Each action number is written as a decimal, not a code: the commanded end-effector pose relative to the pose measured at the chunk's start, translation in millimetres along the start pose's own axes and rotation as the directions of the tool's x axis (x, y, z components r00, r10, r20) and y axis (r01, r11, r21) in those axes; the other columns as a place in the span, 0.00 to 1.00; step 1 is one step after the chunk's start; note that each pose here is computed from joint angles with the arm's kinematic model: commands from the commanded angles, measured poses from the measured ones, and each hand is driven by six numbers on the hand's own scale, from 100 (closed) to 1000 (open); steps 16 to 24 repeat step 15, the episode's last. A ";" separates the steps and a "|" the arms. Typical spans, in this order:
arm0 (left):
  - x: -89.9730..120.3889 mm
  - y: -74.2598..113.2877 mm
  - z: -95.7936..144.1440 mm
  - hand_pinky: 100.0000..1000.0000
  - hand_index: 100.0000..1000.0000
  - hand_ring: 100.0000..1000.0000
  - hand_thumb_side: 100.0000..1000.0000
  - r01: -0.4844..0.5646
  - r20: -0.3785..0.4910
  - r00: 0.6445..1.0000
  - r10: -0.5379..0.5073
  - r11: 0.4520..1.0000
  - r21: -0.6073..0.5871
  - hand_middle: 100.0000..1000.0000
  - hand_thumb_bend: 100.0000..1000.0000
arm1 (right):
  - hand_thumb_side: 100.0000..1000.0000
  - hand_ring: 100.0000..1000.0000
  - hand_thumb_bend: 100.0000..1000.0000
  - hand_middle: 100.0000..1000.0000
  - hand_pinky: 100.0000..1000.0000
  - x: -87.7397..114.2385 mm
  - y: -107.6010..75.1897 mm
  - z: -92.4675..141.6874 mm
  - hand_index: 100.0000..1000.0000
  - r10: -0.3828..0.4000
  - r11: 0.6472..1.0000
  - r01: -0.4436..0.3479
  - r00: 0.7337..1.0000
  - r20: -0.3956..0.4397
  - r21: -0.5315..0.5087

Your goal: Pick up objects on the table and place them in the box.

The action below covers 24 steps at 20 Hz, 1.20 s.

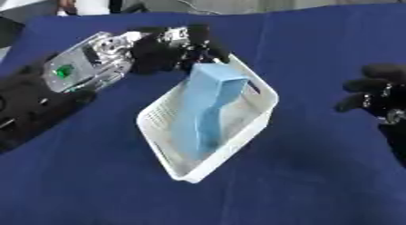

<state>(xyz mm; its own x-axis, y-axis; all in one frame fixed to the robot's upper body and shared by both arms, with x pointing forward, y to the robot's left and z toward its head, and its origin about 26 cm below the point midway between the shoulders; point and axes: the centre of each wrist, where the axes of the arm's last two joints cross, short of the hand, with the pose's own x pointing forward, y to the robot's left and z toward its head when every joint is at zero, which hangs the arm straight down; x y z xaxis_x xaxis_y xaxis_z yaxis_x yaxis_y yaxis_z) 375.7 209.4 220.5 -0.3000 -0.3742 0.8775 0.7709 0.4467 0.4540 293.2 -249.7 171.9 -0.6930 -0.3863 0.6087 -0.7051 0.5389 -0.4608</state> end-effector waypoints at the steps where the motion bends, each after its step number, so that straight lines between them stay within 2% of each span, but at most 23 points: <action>1: 6.4 9.8 8.0 0.78 0.95 0.91 0.96 0.062 0.004 0.998 -0.062 0.998 -0.017 0.91 0.76 | 0.85 0.86 0.00 0.89 0.73 5.5 -3.6 -4.7 0.94 0.107 0.981 -0.122 0.989 0.106 0.148; 2: 5.2 10.7 8.4 0.78 0.95 0.91 0.96 0.066 0.004 0.998 -0.066 0.998 -0.022 0.91 0.76 | 0.85 0.85 0.00 0.89 0.73 5.5 -3.6 -4.7 0.94 0.106 0.981 -0.121 0.989 0.105 0.148; 3: 4.4 11.8 9.0 0.76 0.95 0.90 0.97 0.070 0.004 0.998 -0.070 0.997 -0.021 0.90 0.71 | 0.85 0.86 0.00 0.89 0.73 5.4 -3.6 -4.7 0.94 0.106 0.981 -0.121 0.989 0.105 0.148; 4: 4.2 13.9 10.7 0.78 0.95 0.91 0.99 0.080 0.006 0.997 -0.080 0.997 -0.008 0.90 0.72 | 0.85 0.86 0.00 0.89 0.73 5.4 -3.5 -4.7 0.94 0.106 0.981 -0.121 0.989 0.105 0.149; 5: 5.1 16.3 12.7 0.69 0.92 0.86 1.00 0.094 0.015 0.995 -0.094 0.996 0.010 0.87 0.41 | 0.85 0.86 0.00 0.89 0.73 5.3 -3.4 -4.7 0.94 0.106 0.981 -0.121 0.989 0.105 0.149; 6: 9.3 21.5 18.4 0.69 0.92 0.86 1.00 0.134 0.050 0.989 -0.137 0.989 0.064 0.87 0.41 | 0.85 0.86 0.00 0.89 0.73 5.3 -3.3 -4.7 0.94 0.106 0.981 -0.121 0.989 0.104 0.149; 7: 16.2 27.5 27.5 0.62 0.88 0.81 1.00 0.200 0.107 0.971 -0.215 0.970 0.139 0.83 0.01 | 0.85 0.86 0.00 0.89 0.73 5.2 -3.3 -4.7 0.94 0.106 0.982 -0.121 0.989 0.105 0.149; 8: 22.9 33.0 39.5 0.60 0.87 0.80 0.99 0.281 0.164 0.933 -0.321 0.933 0.225 0.82 0.00 | 0.85 0.86 0.00 0.89 0.73 5.2 -3.3 -4.9 0.94 0.106 0.982 -0.121 0.989 0.106 0.148; 9: 24.0 35.7 48.8 0.62 0.84 0.79 0.88 0.344 0.194 0.893 -0.407 0.893 0.290 0.81 0.00 | 0.85 0.86 0.00 0.89 0.73 5.2 -3.4 -5.2 0.94 0.106 0.982 -0.121 0.989 0.107 0.148; 10: 29.0 40.9 65.7 0.62 0.84 0.79 0.88 0.426 0.226 0.816 -0.531 0.818 0.386 0.81 0.00 | 0.85 0.86 0.00 0.89 0.73 5.2 -3.5 -5.3 0.94 0.107 0.981 -0.123 0.988 0.108 0.147; 11: 24.8 43.8 82.4 0.42 0.72 0.63 0.78 0.478 0.231 0.746 -0.624 0.744 0.466 0.69 0.00 | 0.85 0.86 0.00 0.89 0.73 5.3 -3.7 -5.7 0.94 0.109 0.981 -0.124 0.988 0.110 0.146; 12: 13.2 45.3 98.9 0.33 0.66 0.56 0.75 0.488 0.222 0.705 -0.673 0.689 0.536 0.63 0.00 | 0.85 0.86 0.00 0.89 0.73 5.3 -3.9 -6.0 0.94 0.110 0.981 -0.126 0.987 0.113 0.146; 13: 3.3 44.7 109.4 0.17 0.60 0.46 0.76 0.478 0.223 0.683 -0.695 0.657 0.583 0.53 0.00 | 0.85 0.86 0.00 0.89 0.73 5.3 -4.0 -6.5 0.94 0.111 0.981 -0.128 0.987 0.115 0.145; 14: -7.2 42.3 120.9 0.03 0.50 0.35 0.72 0.433 0.245 0.671 -0.700 0.637 0.638 0.40 0.00 | 0.85 0.86 0.00 0.89 0.73 5.4 -4.2 -6.7 0.94 0.114 0.981 -0.131 0.987 0.117 0.145; 15: -14.3 40.5 130.3 0.00 0.44 0.30 0.67 0.395 0.264 0.657 -0.706 0.621 0.677 0.35 0.00 | 0.85 0.86 0.00 0.89 0.73 5.3 -4.2 -7.0 0.94 0.116 0.981 -0.133 0.986 0.119 0.144; 24: -14.3 40.5 130.3 0.00 0.44 0.30 0.67 0.395 0.264 0.657 -0.706 0.621 0.677 0.35 0.00 | 0.85 0.86 0.00 0.89 0.73 5.3 -4.2 -7.0 0.94 0.116 0.981 -0.133 0.986 0.119 0.144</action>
